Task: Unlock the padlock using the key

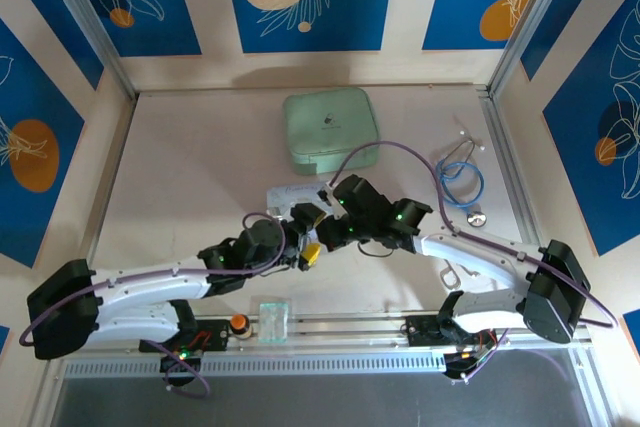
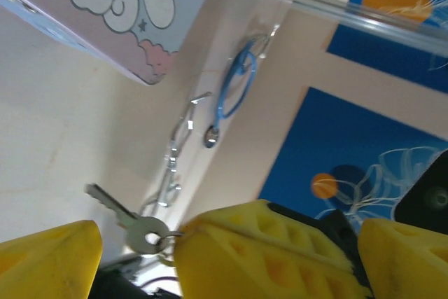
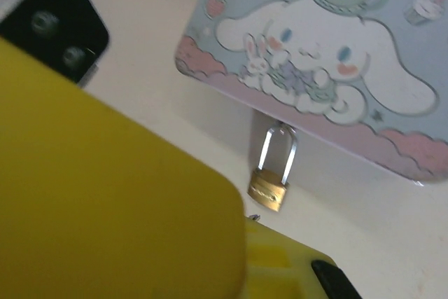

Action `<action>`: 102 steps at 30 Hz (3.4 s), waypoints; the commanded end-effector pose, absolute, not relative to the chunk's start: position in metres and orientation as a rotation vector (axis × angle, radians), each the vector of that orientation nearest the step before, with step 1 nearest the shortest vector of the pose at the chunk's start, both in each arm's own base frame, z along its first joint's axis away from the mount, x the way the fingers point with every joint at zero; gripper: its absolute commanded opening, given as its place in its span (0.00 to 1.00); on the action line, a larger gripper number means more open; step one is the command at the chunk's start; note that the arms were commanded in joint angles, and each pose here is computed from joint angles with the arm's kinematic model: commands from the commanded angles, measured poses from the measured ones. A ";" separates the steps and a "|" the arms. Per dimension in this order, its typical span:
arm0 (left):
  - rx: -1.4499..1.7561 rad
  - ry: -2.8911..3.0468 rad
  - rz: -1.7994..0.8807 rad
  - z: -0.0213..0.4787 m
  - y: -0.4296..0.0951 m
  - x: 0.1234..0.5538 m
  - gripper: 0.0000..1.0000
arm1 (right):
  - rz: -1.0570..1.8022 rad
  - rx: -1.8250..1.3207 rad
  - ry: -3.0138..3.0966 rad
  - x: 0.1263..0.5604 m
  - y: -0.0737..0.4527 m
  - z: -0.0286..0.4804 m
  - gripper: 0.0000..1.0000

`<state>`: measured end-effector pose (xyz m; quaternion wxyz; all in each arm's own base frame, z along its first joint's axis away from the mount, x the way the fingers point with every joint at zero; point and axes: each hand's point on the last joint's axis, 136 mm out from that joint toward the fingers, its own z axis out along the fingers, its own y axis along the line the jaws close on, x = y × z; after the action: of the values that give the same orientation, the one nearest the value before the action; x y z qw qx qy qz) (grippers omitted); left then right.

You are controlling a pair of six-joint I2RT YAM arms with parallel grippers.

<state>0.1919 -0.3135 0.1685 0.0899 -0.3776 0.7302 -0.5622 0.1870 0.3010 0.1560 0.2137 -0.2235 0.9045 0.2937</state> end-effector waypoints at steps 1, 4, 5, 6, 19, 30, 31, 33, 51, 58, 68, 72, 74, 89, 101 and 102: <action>-1.306 2.033 -1.769 0.171 -0.307 0.201 0.93 | 0.949 -0.653 2.390 0.189 0.331 0.184 0.01; -1.326 2.005 -1.773 0.172 -0.303 0.203 0.91 | 0.957 -0.650 2.386 0.187 0.336 0.184 0.01; -1.333 2.003 -1.758 0.171 -0.301 0.203 0.90 | 0.977 -0.642 2.382 0.186 0.337 0.185 0.01; -1.341 2.001 -1.740 0.169 -0.298 0.203 0.90 | 0.989 -0.639 2.382 0.185 0.336 0.185 0.01; -1.317 2.067 -1.616 0.165 -0.286 0.210 0.37 | 1.031 -0.601 2.376 0.171 0.317 0.191 0.00; -1.282 2.087 -1.588 0.165 -0.288 0.215 0.00 | 1.061 -0.531 2.383 0.175 0.301 0.186 0.00; -1.272 2.084 -1.589 0.166 -0.288 0.216 0.00 | 1.063 -0.526 2.383 0.175 0.300 0.185 0.00; -1.254 2.083 -1.604 0.168 -0.290 0.218 0.00 | 1.062 -0.523 2.385 0.175 0.298 0.183 0.01; -0.537 1.844 -1.432 0.263 -0.290 0.256 0.00 | 1.676 -0.172 2.116 0.206 0.277 0.238 0.83; -0.528 1.759 -1.537 0.276 -0.298 0.256 0.00 | 1.783 -0.147 2.025 0.207 0.279 0.251 0.62; -0.551 1.761 -1.512 0.273 -0.298 0.261 0.00 | 1.810 -0.134 1.995 0.213 0.280 0.258 0.43; -0.550 1.764 -1.494 0.274 -0.297 0.262 0.00 | 1.816 -0.150 2.003 0.213 0.282 0.258 0.16; -0.550 1.764 -1.504 0.274 -0.298 0.261 0.00 | 1.815 -0.159 2.013 0.214 0.285 0.256 0.23; -0.581 1.775 -1.531 0.268 -0.300 0.261 0.00 | 1.849 -0.184 2.008 0.215 0.296 0.252 0.25; -0.679 1.786 -1.537 0.247 -0.296 0.263 0.00 | 1.818 -0.121 2.045 0.212 0.284 0.237 0.02; -0.676 1.791 -1.534 0.247 -0.296 0.263 0.00 | 1.814 -0.119 2.053 0.212 0.283 0.236 0.01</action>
<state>0.2589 -0.3023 0.2480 0.3300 -0.2437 0.6951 -0.5903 0.2149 0.2888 0.2351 0.1922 -0.0404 0.7338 0.6503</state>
